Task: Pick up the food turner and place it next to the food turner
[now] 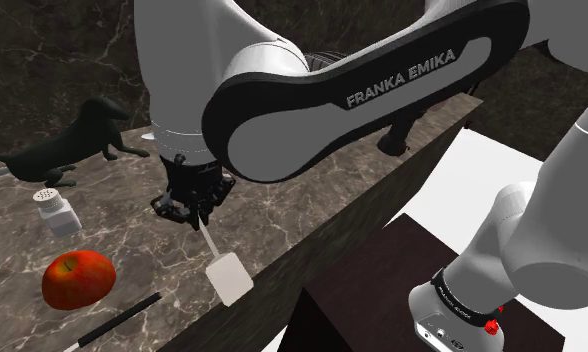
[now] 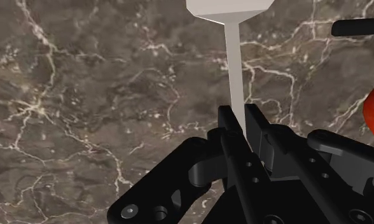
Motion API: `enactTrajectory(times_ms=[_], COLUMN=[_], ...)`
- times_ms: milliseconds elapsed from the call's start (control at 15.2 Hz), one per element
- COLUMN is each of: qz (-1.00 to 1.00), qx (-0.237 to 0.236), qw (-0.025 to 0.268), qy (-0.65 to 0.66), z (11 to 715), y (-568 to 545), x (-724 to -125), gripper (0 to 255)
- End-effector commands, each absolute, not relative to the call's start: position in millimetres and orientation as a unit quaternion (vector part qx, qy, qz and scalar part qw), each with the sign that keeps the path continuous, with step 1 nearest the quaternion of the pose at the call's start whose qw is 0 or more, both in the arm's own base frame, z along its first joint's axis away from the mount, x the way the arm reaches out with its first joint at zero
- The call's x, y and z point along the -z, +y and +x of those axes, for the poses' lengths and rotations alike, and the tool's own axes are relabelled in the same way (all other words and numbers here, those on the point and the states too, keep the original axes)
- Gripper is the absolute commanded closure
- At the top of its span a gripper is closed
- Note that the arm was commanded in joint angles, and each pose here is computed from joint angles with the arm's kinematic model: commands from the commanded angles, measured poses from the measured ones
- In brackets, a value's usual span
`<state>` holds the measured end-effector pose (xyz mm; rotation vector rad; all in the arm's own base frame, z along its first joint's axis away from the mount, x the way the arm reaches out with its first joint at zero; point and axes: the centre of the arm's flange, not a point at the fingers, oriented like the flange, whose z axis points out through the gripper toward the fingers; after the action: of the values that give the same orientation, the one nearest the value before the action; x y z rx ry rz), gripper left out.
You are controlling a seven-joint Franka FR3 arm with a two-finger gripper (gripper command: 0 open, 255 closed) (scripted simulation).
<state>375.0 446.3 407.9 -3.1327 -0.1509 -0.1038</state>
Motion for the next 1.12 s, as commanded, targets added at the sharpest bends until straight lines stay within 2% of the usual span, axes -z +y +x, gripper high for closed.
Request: enactTrajectory(times_ms=[0, 594, 1056], qz=[-0.998, -0.998, -0.998], qx=[0.033, 0.033, 0.033], qw=[0.002, 0.002, 0.002], qy=[-0.048, -0.048, -0.048], z=[375.1, 375.1, 375.2], y=[446.2, 446.2, 446.2], x=[-398.0, -350.5, -350.6], gripper=[255, 255, 255])
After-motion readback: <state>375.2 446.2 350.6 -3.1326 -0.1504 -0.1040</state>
